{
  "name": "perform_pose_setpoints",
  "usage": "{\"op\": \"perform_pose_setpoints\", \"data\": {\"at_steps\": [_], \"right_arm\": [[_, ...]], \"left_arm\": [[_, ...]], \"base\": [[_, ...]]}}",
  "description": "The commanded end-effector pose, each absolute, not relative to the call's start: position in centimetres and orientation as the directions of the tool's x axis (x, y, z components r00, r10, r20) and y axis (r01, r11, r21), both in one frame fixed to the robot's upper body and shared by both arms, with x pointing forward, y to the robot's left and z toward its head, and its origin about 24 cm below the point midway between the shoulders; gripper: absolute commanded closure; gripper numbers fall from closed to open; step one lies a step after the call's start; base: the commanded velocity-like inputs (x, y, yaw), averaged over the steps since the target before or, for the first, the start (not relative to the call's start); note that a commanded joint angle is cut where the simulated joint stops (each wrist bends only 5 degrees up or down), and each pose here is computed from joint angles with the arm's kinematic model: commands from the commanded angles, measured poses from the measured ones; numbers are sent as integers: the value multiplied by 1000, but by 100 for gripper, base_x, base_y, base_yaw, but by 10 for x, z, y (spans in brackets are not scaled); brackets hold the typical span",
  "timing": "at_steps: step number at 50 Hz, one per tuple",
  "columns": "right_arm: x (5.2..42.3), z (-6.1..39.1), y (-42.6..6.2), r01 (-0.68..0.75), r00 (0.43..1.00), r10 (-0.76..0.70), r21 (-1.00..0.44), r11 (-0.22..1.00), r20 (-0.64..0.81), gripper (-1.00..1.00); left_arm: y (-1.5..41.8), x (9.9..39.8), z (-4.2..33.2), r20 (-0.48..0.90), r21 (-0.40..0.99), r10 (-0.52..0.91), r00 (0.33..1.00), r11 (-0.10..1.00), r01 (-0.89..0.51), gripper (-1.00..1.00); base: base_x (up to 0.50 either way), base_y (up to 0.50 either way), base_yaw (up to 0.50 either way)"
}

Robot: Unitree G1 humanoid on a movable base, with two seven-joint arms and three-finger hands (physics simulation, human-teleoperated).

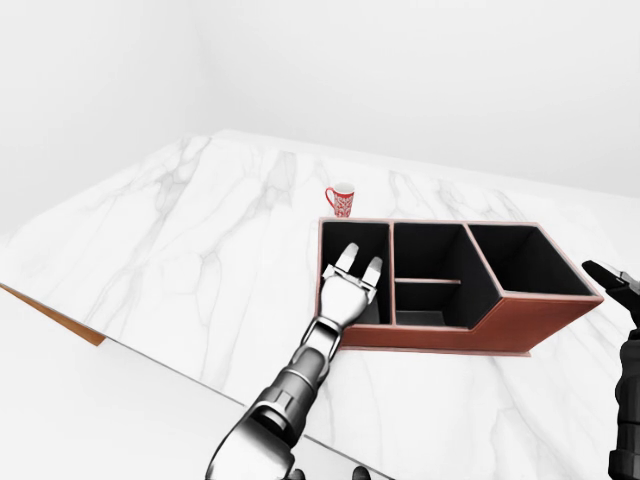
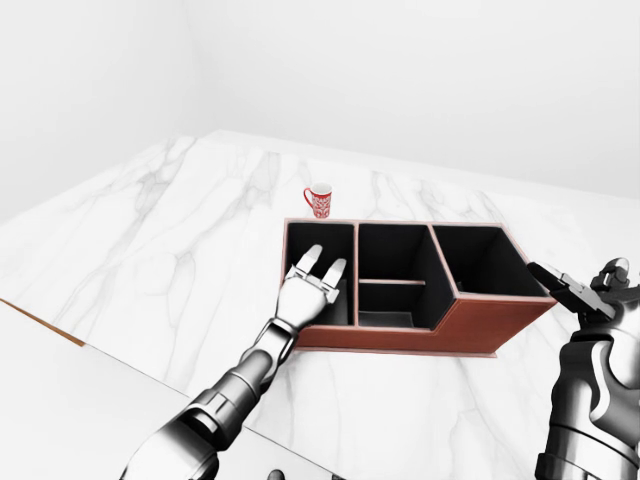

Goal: Pick up the book and place it in the left compartment of the caddy.

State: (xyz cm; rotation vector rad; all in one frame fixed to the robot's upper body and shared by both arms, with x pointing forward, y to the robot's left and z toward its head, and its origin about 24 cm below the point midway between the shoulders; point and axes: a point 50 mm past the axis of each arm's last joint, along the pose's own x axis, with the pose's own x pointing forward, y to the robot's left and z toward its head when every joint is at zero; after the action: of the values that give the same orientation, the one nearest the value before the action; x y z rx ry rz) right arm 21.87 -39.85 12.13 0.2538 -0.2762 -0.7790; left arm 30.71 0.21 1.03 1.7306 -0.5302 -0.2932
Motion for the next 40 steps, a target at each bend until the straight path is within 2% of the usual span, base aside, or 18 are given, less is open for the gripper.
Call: {"op": "perform_pose_setpoints", "data": {"at_steps": [1,2,4,9,11,13,18,22,24,26,40], "right_arm": [[219,121,-399,654,679,-719,324,684,149,-100],[219,121,-399,654,679,-719,324,684,149,-100],[219,122,-399,654,678,-719,324,684,149,-100],[220,123,-399,654,678,-719,324,684,149,-100],[220,123,-399,654,678,-719,324,684,149,-100],[220,123,-399,654,678,-719,324,684,150,-100],[220,123,-399,653,679,-719,324,684,150,-100],[220,123,-399,653,679,-719,324,684,150,-100],[221,124,-399,653,679,-719,324,685,150,-100],[221,124,-399,652,679,-718,324,685,151,-100],[224,126,-398,651,680,-717,324,686,153,-100]], "left_arm": [[27,290,1,86,978,-421,903,-137,-157,-100],[27,290,1,87,978,-420,903,-137,-158,-100],[27,282,28,155,961,-416,896,-146,-234,-100],[31,272,56,204,943,-386,900,-169,-286,-100],[32,272,57,205,943,-383,901,-170,-286,-100],[33,265,77,247,926,-367,897,-182,-330,-100],[38,258,95,275,918,-331,903,-188,-348,-100],[38,258,95,276,918,-328,903,-188,-349,-100],[38,246,124,326,894,-317,891,-203,-399,-100],[39,243,129,334,890,-312,889,-205,-407,-100],[41,219,168,392,843,-363,845,-226,-488,-100]], "base": [[0,0,1],[0,0,1],[0,0,1],[0,0,1],[0,0,1],[0,0,1],[0,0,1],[0,0,1],[0,0,0],[0,0,0],[0,0,0]]}}
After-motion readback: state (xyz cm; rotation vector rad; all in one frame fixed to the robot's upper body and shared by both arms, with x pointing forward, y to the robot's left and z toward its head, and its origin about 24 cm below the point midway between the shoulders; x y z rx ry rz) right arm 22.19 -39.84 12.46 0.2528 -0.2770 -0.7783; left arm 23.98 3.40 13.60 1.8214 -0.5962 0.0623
